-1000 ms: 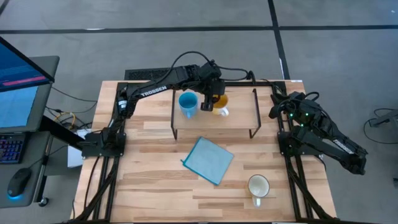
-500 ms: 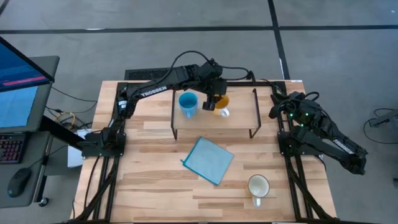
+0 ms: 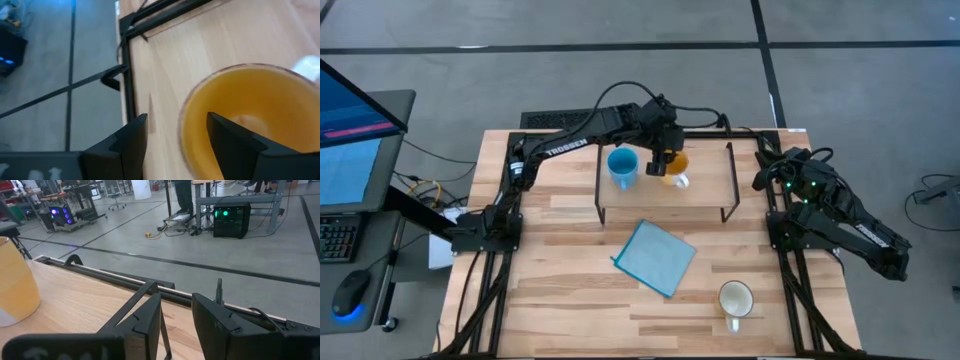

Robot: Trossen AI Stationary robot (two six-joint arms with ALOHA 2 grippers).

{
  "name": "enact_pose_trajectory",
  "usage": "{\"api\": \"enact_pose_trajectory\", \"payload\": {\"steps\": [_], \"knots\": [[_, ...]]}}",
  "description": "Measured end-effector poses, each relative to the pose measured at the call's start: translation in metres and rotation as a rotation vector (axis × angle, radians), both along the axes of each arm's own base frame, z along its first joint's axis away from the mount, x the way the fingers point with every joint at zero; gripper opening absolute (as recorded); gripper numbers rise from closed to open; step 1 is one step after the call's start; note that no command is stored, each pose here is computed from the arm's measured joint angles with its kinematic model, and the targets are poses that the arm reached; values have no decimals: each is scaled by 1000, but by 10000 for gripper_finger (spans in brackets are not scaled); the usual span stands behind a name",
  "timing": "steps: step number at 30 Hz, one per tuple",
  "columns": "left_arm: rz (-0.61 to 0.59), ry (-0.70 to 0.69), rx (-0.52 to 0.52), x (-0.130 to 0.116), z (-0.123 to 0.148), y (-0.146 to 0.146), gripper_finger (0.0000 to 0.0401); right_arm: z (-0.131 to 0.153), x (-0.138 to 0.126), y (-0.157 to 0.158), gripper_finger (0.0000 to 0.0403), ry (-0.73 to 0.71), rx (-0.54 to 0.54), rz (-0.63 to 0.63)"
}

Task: Stack small to large cups/mugs on shelf
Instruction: Put the yellow mug on the shelf

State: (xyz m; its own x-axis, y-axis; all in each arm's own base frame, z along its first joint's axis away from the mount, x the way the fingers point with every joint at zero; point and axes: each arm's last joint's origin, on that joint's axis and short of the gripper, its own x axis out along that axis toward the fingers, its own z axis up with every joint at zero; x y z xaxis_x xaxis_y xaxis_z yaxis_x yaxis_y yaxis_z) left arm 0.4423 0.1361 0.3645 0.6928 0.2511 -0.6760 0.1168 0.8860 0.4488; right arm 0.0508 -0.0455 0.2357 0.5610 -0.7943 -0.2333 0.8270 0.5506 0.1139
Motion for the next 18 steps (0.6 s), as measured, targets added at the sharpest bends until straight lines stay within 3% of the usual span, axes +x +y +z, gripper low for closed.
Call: {"api": "enact_pose_trajectory", "payload": {"steps": [10, 18], "knots": [[72, -140, -10, -21, 43, -5, 194, 1, 0, 0, 134, -11, -4, 10], [230, -388, -194, -75, 105, 1, 194, 20, 7, 2, 133, -184, -98, 202]]}}
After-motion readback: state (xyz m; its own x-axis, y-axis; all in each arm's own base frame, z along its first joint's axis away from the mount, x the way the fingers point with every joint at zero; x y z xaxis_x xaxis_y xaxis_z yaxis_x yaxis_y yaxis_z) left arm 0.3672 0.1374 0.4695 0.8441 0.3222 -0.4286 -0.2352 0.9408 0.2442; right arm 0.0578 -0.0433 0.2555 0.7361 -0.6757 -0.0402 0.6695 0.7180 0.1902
